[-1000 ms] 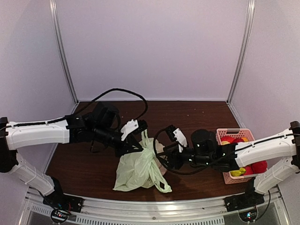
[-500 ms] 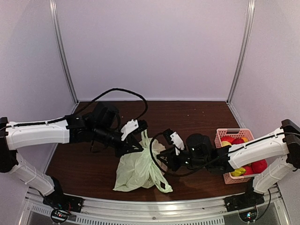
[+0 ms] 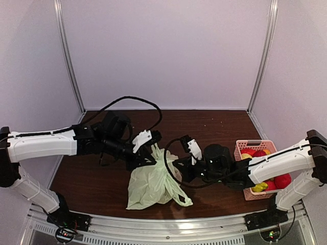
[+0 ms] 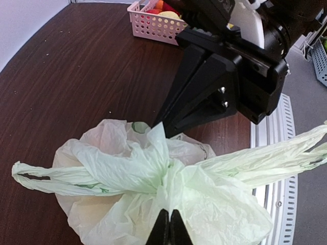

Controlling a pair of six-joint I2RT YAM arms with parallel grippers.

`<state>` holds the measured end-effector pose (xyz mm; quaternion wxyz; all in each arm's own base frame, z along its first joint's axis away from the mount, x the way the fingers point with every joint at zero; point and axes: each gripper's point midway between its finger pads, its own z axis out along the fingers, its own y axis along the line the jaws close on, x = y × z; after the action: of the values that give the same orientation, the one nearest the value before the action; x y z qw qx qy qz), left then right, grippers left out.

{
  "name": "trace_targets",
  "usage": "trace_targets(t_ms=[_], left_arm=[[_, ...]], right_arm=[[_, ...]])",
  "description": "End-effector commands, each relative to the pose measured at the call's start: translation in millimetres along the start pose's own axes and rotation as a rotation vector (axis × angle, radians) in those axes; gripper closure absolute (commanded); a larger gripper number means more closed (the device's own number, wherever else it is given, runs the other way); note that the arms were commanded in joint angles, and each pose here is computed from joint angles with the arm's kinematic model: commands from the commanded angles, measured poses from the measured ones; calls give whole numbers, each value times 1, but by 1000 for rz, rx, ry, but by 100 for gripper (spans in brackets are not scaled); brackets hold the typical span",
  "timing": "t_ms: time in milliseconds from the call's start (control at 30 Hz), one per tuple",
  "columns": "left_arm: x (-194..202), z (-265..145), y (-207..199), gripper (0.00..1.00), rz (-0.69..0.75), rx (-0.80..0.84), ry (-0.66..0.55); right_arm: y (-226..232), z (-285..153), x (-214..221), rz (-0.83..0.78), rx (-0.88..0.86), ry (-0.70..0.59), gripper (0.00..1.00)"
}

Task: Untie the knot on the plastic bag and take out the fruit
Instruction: Untie the bag handles from the takeout bag.

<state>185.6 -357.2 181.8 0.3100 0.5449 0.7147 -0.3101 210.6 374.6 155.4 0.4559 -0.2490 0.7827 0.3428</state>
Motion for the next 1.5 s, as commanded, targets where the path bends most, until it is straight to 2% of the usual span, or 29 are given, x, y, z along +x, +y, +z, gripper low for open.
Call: trace_targets(t_ms=[0, 433, 900, 1167, 1467], left_arm=[[-15, -9, 3, 100, 10, -30, -27], [-3, -7, 17, 100, -23, -102, 51], [6, -1, 27, 100, -22, -140, 100], [4, 3, 17, 100, -51, -61, 79], [7, -5, 29, 100, -52, -142, 109]], right_arm=[[-7, -1, -28, 39, 73, -99, 100], [-41, -14, -19, 37, 253, -87, 100], [-53, -22, -10, 89, 294, -86, 100], [-56, -25, -15, 81, 318, -101, 100], [-71, -47, -20, 93, 397, -127, 100]])
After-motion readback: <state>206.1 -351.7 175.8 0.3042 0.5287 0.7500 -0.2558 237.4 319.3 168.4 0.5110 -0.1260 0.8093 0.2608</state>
